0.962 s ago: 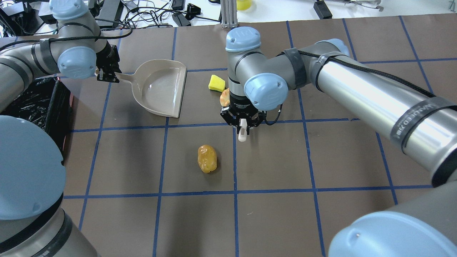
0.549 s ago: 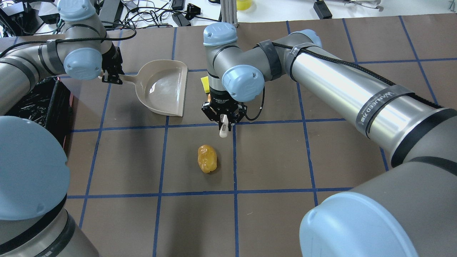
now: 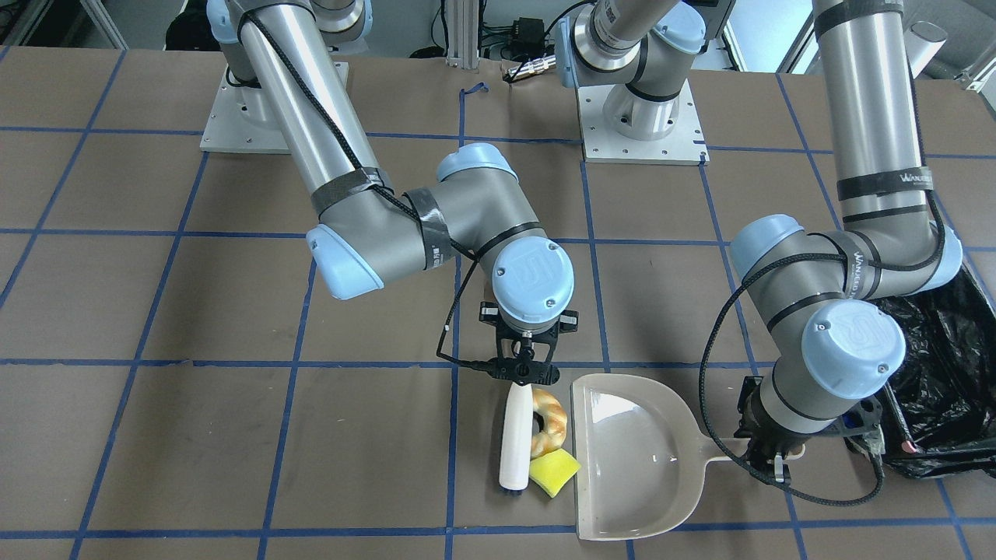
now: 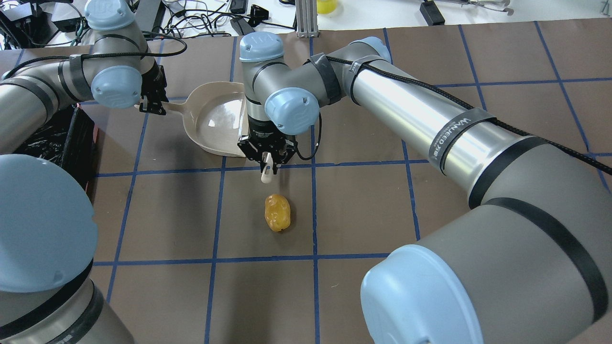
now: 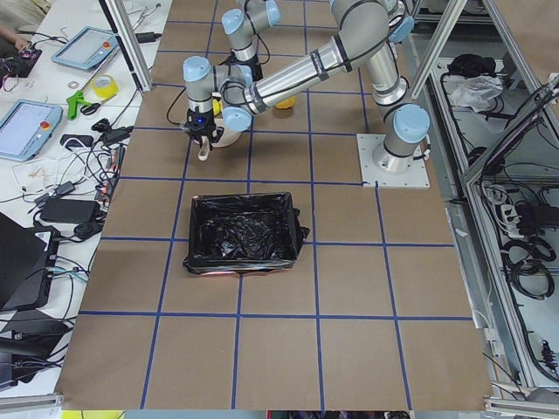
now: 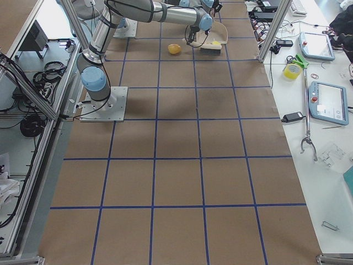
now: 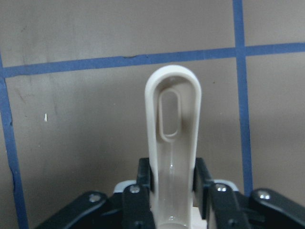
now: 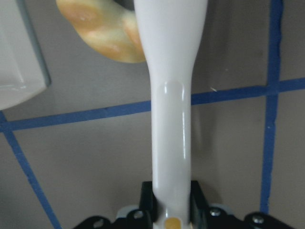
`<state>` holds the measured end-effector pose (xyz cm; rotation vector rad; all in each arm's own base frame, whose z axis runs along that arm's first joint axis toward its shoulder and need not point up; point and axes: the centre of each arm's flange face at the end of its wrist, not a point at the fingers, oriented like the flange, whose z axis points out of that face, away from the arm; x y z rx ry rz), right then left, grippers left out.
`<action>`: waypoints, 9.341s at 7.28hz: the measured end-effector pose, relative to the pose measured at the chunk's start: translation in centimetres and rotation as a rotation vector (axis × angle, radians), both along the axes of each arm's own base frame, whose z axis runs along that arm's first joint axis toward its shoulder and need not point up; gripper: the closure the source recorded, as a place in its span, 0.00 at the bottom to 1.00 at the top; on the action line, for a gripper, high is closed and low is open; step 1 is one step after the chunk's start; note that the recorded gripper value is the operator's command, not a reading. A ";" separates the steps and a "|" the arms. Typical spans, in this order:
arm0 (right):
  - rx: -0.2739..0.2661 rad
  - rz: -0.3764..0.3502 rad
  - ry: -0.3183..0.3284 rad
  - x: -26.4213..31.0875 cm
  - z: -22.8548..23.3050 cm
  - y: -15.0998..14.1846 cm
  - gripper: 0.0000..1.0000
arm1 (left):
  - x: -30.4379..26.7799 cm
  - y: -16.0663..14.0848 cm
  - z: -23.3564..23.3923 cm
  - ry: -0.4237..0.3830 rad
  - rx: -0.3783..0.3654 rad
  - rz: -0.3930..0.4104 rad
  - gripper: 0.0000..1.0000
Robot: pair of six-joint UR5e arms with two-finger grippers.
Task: Sweep and dump trash into bin
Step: 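Sweep the yellow sponge and shrimp into the dustpan with the right gripper's brush, then move the brush behind the yellow potato toy with the right gripper, then sweep the yellow potato toy into the dustpan with the right gripper's brush, then carry the dustpan over the bin with left gripper while right gripper returns brush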
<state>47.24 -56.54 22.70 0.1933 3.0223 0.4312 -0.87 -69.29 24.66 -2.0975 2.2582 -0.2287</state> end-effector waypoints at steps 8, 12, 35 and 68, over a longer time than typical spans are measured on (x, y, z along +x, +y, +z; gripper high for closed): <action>-0.037 0.050 0.000 4.1 3.8 -0.2 0.99 | -0.1 0.3 1.0 0.000 -0.006 -0.023 1.00; 0.025 0.105 0.106 -8.1 8.3 4.4 1.00 | 0.0 2.0 1.8 0.006 0.005 -0.040 1.00; 0.040 -0.086 0.162 -0.4 -1.6 25.4 1.00 | -1.6 16.1 0.7 -0.050 0.028 0.057 1.00; 0.092 0.187 0.129 -55.9 0.6 -3.7 0.91 | 37.4 15.1 17.6 0.056 0.019 -0.224 1.00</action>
